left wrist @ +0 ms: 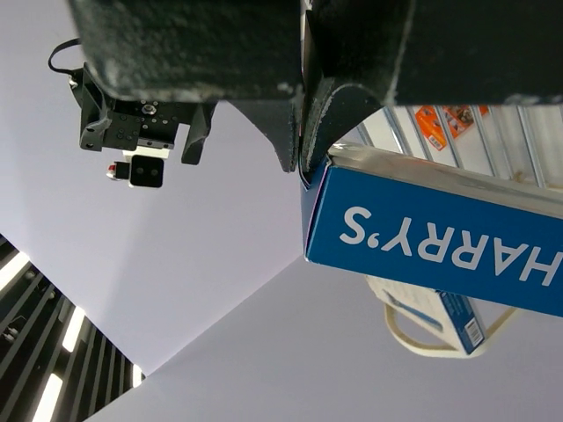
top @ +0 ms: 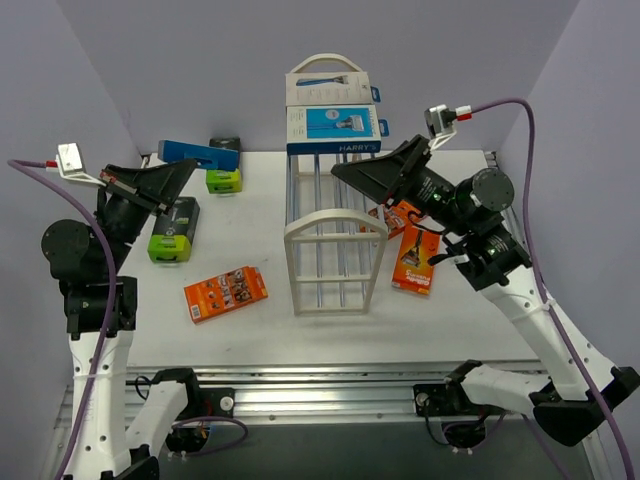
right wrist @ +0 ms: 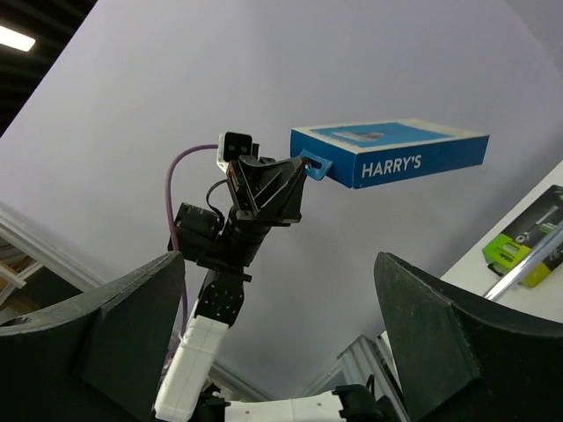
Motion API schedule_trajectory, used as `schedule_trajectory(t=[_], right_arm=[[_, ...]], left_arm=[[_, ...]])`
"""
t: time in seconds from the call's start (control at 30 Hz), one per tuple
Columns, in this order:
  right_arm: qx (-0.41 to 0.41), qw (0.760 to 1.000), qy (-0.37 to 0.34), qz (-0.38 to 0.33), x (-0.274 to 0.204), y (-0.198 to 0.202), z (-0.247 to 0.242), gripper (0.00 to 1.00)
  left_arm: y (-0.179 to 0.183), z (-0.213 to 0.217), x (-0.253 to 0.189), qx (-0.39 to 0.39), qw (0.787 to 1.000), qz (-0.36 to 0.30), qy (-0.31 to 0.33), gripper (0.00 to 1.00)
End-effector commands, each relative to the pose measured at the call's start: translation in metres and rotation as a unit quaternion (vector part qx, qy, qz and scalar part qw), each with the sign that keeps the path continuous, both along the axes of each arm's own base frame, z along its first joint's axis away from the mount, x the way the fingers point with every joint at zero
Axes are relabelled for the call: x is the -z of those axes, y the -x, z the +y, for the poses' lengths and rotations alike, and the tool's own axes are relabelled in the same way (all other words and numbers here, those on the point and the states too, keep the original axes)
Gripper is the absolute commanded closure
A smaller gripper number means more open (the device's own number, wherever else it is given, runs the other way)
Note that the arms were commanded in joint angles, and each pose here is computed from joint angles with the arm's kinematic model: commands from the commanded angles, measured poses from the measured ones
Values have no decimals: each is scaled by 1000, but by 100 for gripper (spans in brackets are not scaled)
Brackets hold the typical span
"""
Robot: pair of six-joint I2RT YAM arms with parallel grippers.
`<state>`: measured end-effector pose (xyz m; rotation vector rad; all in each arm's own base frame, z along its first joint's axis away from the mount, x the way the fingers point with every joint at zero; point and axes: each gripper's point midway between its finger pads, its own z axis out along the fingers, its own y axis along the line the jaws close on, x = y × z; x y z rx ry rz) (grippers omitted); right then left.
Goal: Place and organize the shaving razors onto the shelf
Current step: Pass the shaving razor from the left arm to the right
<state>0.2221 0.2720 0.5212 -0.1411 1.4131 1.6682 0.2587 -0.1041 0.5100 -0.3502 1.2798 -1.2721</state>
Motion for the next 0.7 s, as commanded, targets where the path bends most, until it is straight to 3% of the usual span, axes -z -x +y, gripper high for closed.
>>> schedule_trajectory(t=[0.0, 0.33, 0.43, 0.67], right_arm=[[-2, 996, -54, -74, -51, 23, 1, 15], [-82, 993, -75, -47, -56, 42, 51, 11], [-95, 993, -68, -31, -53, 42, 68, 1], [-108, 991, -73, -4, -54, 41, 89, 0]], left_arm=[[28, -5, -50, 3, 994, -103, -25, 98], [41, -16, -73, 19, 983, -171, -58, 98], [47, -17, -79, 17, 977, -197, -77, 98], [71, -34, -92, 45, 959, -260, -105, 98]])
